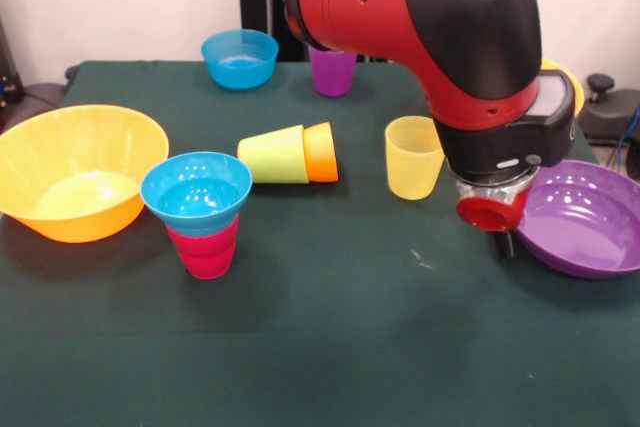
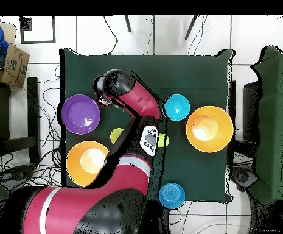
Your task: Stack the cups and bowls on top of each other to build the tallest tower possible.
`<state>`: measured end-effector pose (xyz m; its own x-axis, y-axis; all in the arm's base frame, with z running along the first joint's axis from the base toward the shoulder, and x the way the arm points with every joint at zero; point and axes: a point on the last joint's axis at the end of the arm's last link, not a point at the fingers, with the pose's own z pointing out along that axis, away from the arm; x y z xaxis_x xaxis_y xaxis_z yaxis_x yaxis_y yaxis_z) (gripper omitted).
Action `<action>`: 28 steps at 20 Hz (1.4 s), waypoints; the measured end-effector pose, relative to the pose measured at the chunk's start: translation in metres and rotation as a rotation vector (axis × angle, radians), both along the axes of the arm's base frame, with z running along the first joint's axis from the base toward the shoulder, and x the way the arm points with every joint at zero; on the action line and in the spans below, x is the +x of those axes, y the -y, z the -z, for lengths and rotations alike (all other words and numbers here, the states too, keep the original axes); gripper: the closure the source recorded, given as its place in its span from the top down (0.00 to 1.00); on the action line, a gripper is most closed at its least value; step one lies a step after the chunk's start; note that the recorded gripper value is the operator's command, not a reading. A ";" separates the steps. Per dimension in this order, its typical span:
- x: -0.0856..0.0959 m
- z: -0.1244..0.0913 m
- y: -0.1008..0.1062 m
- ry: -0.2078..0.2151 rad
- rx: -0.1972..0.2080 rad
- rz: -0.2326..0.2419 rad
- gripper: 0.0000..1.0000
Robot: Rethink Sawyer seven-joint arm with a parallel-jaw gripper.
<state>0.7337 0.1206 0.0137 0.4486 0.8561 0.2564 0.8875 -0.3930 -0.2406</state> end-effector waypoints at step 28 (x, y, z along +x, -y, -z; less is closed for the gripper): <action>-0.045 0.034 -0.032 0.002 0.000 0.074 1.00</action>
